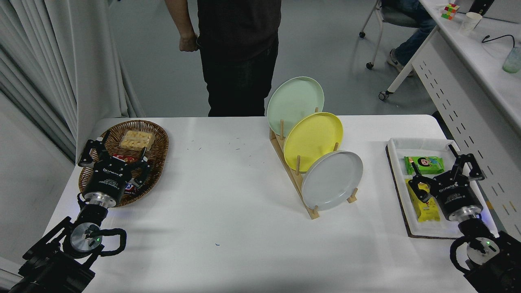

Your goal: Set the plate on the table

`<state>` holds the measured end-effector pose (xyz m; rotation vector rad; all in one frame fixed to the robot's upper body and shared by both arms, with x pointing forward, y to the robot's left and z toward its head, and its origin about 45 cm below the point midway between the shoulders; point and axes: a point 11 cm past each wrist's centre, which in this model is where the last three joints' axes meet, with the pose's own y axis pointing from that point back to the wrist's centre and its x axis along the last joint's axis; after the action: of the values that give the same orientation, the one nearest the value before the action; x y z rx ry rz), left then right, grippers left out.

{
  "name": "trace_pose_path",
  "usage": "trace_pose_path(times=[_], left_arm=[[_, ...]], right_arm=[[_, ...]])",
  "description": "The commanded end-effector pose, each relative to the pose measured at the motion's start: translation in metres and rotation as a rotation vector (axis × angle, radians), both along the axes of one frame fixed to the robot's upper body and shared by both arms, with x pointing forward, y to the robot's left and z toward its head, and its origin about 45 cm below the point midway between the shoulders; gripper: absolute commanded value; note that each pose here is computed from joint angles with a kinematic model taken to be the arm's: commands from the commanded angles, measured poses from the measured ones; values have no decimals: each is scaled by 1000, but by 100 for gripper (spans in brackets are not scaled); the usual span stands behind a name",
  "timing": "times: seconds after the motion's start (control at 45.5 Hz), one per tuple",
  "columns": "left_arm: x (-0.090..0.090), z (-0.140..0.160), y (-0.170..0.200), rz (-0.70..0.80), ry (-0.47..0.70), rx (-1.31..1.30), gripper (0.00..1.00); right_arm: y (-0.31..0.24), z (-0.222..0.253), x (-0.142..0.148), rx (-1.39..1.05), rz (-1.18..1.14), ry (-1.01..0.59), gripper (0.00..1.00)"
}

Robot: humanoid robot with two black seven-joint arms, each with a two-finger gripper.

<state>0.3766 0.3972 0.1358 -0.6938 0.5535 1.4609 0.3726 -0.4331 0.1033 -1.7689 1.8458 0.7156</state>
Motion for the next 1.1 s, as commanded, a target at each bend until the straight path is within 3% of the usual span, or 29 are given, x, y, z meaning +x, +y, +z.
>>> trace_pose_path(times=[0.0, 0.967, 1.077], left_arm=[[0, 0, 0, -1, 1, 4, 98], [0, 0, 0, 0, -2, -1, 98], [0, 0, 0, 1, -1, 0, 98]], right_arm=[[1, 1, 1, -1, -1, -2, 100], [-3, 1, 0, -6, -5, 1, 100], [-22, 9, -3, -36, -28, -3, 100]])
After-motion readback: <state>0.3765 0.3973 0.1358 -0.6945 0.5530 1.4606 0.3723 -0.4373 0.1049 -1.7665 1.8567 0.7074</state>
